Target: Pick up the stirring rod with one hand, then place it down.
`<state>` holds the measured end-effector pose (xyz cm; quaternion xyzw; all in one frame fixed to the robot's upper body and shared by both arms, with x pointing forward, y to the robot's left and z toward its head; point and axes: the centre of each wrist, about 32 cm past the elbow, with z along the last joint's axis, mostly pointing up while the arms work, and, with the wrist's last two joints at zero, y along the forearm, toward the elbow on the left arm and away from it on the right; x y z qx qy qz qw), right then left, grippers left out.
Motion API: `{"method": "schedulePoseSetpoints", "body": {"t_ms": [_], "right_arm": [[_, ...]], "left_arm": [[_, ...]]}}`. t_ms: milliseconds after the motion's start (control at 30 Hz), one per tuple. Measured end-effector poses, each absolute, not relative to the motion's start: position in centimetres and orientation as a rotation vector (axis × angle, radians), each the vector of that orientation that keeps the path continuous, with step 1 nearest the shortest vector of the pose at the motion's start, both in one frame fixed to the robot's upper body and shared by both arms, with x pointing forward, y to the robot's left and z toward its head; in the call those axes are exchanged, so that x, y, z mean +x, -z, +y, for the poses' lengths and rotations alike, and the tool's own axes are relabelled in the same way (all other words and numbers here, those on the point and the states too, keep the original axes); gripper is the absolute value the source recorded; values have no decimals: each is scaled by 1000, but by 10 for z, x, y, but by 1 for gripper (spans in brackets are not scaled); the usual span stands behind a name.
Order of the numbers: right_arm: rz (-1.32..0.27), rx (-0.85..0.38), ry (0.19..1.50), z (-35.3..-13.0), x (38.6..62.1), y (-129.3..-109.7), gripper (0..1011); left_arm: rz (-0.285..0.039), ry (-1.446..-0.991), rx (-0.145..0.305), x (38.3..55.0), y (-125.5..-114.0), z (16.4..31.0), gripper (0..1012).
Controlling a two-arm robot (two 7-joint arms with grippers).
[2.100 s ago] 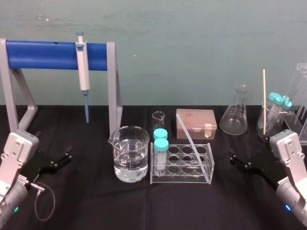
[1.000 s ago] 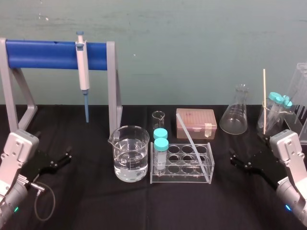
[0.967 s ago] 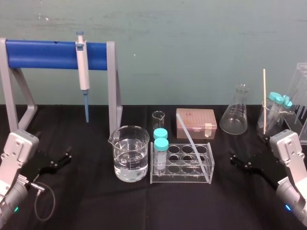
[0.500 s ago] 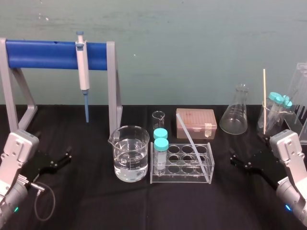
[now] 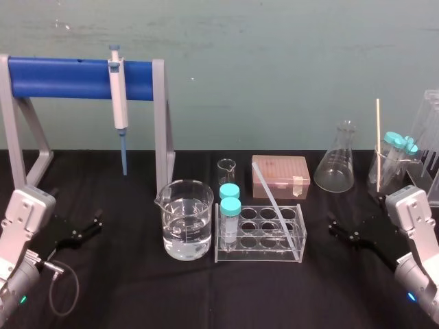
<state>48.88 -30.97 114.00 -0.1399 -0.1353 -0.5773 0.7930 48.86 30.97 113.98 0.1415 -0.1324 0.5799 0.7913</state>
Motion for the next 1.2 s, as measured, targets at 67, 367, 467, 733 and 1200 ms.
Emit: {"method": "schedulePoseSetpoints", "body": {"t_ms": [67, 367, 467, 733, 1200], "right_arm": [[-301, -292, 1224, -310, 490, -1141, 1000], [-361, -216, 1075, -308, 500, -1147, 1000], [-375, -193, 1022, -306, 506, -1149, 1000], [-406, -140, 912, -299, 523, -1154, 1000], [-372, -59, 813, -292, 557, -1155, 1000]], "left_arm": [[-285, -1248, 304, 489, -1140, 310, 1000], [-285, -1248, 304, 489, -1140, 310, 1000], [-285, -1248, 304, 489, -1140, 310, 1000], [-285, -1248, 304, 489, -1140, 310, 1000], [-285, -1248, 304, 489, -1140, 310, 1000]]}}
